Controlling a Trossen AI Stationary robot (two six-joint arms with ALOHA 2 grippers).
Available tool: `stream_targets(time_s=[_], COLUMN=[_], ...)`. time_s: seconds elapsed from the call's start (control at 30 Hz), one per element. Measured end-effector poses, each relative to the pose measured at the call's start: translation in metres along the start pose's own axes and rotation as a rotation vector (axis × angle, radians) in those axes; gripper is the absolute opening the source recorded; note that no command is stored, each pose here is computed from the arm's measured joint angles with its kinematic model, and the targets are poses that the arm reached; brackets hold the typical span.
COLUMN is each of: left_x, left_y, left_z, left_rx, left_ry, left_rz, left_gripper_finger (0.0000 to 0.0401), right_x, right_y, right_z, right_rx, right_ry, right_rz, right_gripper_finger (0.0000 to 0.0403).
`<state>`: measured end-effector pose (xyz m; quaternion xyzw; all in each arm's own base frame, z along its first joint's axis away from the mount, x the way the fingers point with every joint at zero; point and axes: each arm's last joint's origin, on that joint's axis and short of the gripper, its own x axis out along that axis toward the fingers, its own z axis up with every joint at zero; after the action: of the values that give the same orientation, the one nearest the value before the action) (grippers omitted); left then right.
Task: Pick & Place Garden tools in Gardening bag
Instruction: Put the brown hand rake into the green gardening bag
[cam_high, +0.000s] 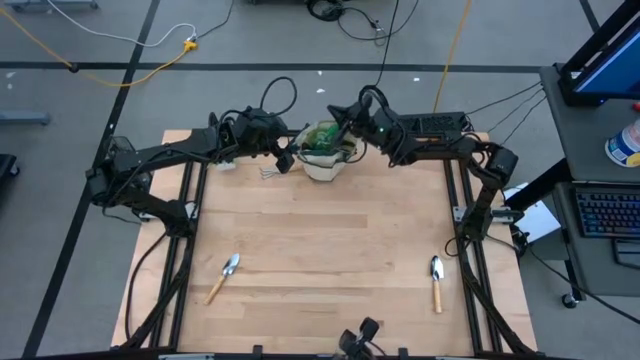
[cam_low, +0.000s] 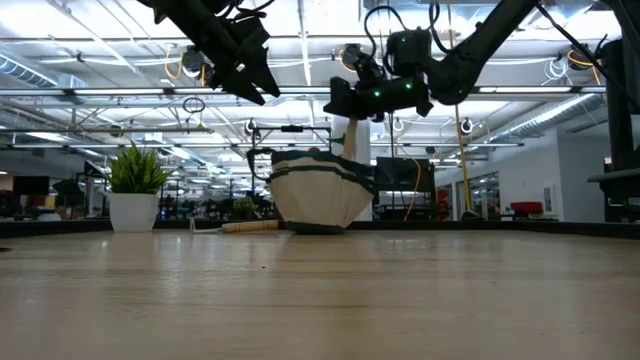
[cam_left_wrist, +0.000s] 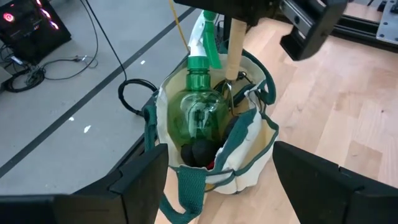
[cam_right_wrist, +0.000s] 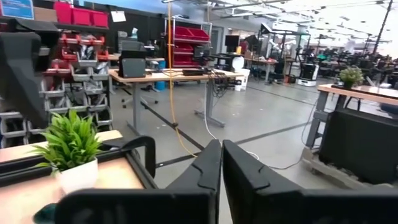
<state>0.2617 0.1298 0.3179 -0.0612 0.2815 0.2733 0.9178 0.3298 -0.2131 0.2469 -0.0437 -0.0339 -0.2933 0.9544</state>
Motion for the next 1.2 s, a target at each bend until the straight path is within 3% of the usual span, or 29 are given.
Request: stream_targets(time_s=[0.37,1.2], left_x=[0.0,0.0], left_y=[0.0,0.0], left_z=[0.0,-0.001], left_rx=[0.011,0.034], left_ry=[-0.003,0.009], left_rz=[0.0,0.0], left_gripper_finger=[0.0296,0.0296], right_x=[0.001,-0.002], right_y=[-0.005,-0.032], right_z=[0.006,0.024], right_rx=[-0.005,-0.01], right_ry=[-0.052,-0.22], right_rz=[0.033,-0.044], right_gripper_finger=[0.0012,0.0014])
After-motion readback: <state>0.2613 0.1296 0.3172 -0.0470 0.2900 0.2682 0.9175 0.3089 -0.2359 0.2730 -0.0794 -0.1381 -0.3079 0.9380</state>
